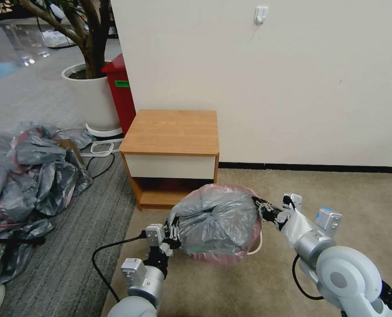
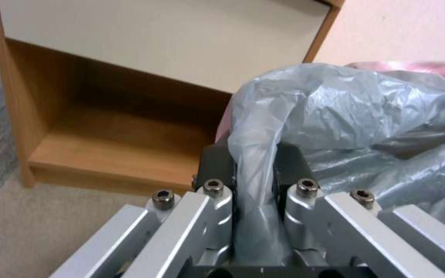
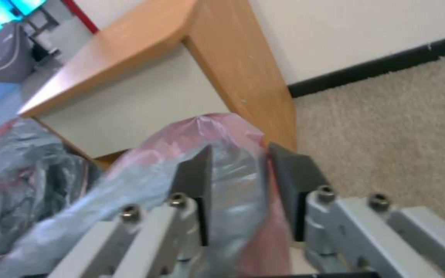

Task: Pick up the garbage bag from the table and place it over the trash can.

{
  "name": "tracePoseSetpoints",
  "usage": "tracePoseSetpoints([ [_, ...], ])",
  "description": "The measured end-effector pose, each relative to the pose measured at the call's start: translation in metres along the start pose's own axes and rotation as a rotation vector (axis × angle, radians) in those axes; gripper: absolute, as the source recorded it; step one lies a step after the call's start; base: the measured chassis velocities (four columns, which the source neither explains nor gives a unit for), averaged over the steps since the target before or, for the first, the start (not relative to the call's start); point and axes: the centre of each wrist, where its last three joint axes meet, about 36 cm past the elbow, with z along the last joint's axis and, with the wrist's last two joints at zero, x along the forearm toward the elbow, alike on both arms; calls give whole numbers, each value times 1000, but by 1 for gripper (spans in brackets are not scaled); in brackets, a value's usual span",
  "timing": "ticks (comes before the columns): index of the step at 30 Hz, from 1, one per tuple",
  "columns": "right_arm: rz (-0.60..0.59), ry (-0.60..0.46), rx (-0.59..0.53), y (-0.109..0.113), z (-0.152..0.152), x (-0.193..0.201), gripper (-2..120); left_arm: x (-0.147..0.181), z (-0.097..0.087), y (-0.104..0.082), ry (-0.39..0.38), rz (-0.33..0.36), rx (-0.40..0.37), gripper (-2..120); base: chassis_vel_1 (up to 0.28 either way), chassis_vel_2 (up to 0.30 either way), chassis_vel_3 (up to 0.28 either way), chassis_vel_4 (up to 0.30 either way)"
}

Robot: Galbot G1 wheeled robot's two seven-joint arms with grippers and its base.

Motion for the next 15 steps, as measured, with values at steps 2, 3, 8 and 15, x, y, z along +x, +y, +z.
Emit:
tracePoseSetpoints([
  [2, -9, -6, 2, 5, -1, 4, 40, -2, 2, 2, 5, -9, 4, 9, 0, 0, 0, 0],
  [3, -11, -9, 0, 9, -2, 7, 46, -3, 3, 3, 8, -20, 7, 9, 0, 0, 0, 0],
  [8, -32, -18, -8, 21, -4, 19, 64, -8, 0, 11, 8, -62, 23, 9, 0, 0, 0, 0],
  [15, -77, -19, -16, 37, -4, 34, 86, -13, -7, 20, 4, -116, 71, 9, 0, 0, 0, 0],
])
